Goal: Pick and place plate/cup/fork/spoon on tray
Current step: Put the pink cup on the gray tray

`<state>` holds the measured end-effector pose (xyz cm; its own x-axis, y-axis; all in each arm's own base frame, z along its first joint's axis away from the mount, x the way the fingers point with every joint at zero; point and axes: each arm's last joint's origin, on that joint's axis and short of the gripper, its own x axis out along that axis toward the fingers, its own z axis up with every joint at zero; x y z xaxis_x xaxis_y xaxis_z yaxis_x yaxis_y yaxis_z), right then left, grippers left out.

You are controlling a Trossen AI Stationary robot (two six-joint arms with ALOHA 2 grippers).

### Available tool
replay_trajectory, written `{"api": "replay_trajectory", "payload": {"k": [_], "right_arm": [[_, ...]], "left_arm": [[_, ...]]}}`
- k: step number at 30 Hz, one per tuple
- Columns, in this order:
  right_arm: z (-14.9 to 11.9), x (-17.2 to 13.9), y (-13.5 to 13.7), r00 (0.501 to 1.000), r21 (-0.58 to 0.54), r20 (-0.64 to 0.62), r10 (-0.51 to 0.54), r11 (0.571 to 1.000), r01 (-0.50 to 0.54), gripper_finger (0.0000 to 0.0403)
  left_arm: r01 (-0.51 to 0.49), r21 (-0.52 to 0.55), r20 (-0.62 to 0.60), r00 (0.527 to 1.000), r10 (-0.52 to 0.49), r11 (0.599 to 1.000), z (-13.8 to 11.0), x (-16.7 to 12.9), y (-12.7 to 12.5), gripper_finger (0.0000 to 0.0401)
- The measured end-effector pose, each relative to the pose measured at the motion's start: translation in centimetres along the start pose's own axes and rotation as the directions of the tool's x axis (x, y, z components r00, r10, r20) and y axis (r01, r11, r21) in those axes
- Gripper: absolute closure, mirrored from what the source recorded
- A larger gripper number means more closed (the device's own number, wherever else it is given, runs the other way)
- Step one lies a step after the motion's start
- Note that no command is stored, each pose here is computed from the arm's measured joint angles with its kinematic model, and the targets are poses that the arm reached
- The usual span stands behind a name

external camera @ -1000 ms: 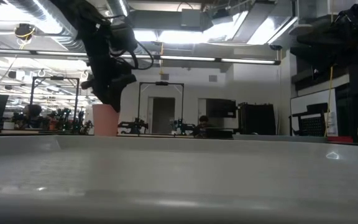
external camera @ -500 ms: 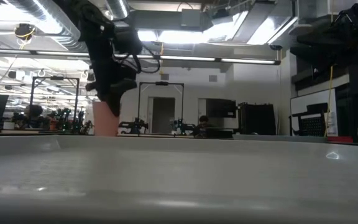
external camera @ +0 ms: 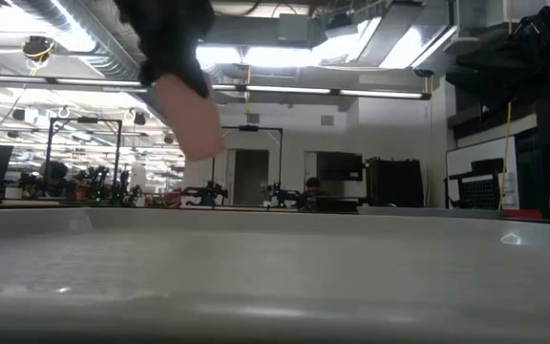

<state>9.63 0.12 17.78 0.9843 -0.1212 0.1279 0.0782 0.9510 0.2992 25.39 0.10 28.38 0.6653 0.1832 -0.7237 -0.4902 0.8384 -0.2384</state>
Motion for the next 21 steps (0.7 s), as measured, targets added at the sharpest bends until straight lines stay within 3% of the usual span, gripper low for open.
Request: {"api": "replay_trajectory", "payload": {"k": [4,10,15,21], "right_arm": [[0.0,0.0,0.0,1.000,0.001,0.000,0.000,1.000,0.000,0.0250],[-0.1,0.0,0.0,1.000,0.001,-0.014,-0.004,1.000,0.004,0.0250],[-0.4,0.0,-0.1,0.999,0.004,-0.040,-0.011,1.000,0.011,0.0250],[-0.5,0.0,-0.1,0.999,0.046,-0.052,-0.015,0.999,0.018,0.0250]], "left_arm": [[0.043,-0.023,-0.044,0.998,-0.044,0.999,-2.6,-0.1,-3.5,0.0400],[0.007,-0.041,-0.134,0.991,-0.012,0.999,-6.6,1.1,-7.0,0.0400],[-0.036,-0.031,-0.196,0.980,0.029,0.999,-8.6,2.8,-8.1,0.0400],[-0.058,-0.031,-0.230,0.972,0.049,0.998,-9.1,3.6,-8.2,0.0389]]}}
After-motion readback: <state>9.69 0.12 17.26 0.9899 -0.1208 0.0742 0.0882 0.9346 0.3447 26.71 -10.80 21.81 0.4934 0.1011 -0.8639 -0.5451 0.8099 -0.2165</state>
